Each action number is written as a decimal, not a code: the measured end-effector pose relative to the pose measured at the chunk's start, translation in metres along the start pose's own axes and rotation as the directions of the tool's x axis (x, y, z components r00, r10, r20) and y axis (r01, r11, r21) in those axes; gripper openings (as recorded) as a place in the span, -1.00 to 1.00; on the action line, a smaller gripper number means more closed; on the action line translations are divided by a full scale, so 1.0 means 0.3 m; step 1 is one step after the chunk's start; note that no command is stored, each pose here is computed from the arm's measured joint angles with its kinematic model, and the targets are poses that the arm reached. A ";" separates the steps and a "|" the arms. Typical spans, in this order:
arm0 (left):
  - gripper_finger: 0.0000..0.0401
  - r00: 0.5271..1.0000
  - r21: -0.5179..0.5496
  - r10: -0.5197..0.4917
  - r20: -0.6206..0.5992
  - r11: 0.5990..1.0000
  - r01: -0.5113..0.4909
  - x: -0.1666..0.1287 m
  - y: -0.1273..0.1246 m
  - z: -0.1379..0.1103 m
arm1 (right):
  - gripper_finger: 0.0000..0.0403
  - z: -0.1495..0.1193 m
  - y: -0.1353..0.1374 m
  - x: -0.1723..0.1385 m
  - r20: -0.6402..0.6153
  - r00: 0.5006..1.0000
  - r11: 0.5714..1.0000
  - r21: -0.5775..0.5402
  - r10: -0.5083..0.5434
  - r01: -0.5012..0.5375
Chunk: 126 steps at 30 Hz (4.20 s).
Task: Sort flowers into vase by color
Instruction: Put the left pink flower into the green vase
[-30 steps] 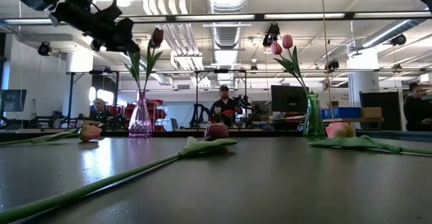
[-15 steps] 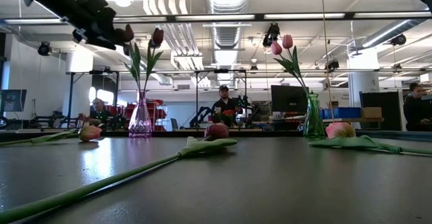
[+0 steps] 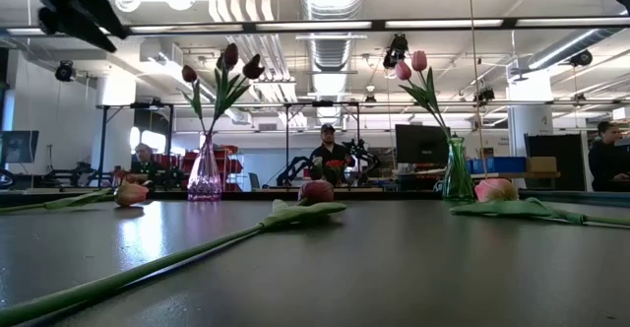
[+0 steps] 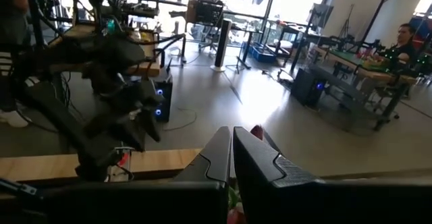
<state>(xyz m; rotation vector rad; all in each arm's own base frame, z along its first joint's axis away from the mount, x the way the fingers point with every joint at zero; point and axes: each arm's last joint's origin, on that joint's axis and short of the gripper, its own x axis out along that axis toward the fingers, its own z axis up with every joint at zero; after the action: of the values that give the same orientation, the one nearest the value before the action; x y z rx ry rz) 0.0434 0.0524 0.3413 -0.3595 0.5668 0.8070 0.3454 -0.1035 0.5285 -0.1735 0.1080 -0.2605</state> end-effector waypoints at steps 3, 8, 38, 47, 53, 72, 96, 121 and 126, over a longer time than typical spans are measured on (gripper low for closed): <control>0.15 0.995 -0.044 -0.037 -0.094 0.998 0.033 -0.038 -0.012 -0.011 | -0.95 -0.003 -0.001 -0.001 -0.009 1.000 1.000 -0.009 0.000 0.000; 0.15 0.955 -0.146 -0.172 -0.240 0.979 0.140 -0.037 -0.029 -0.047 | -0.95 -0.004 -0.001 -0.001 -0.012 1.000 1.000 -0.017 0.001 -0.001; 0.15 0.792 -0.301 -0.083 -0.605 0.945 -0.131 0.380 -0.146 -0.298 | -0.95 -0.006 -0.001 -0.001 -0.018 1.000 1.000 -0.024 0.002 -0.003; 0.06 0.710 -0.164 0.068 -0.701 0.954 -0.252 0.491 -0.154 -0.367 | -0.95 -0.006 -0.001 -0.001 -0.018 1.000 1.000 -0.022 0.002 -0.003; -0.19 0.709 -0.165 0.054 -0.703 0.957 -0.237 0.557 -0.165 -0.404 | -0.95 -0.006 -0.001 -0.001 -0.018 1.000 1.000 -0.021 0.002 -0.002; -0.97 0.850 -0.125 -0.059 -0.523 0.992 -0.008 0.525 -0.198 -0.287 | -0.95 -0.010 0.002 -0.084 -0.138 0.990 0.997 -0.071 0.026 -0.036; -1.00 0.664 0.256 -0.514 0.543 0.854 0.453 0.157 -0.321 0.351 | -0.71 -0.318 0.224 0.182 -0.017 0.977 0.902 0.389 0.211 -0.188; -1.00 0.505 0.340 -0.659 0.558 0.737 0.585 0.201 -0.397 0.451 | -0.40 -0.301 0.208 0.191 0.016 0.999 0.925 0.376 0.052 -0.054; -1.00 0.507 0.321 -0.659 0.556 0.733 0.600 0.207 -0.399 0.451 | -0.58 -0.303 0.211 0.193 0.013 0.998 0.936 0.347 0.067 -0.067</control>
<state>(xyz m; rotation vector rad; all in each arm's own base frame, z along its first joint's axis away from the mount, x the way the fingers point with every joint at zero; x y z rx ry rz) 0.2144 0.0793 0.4222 -0.1589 -0.2094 0.1328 0.4048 -0.0730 0.4228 0.1818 0.0652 -0.2073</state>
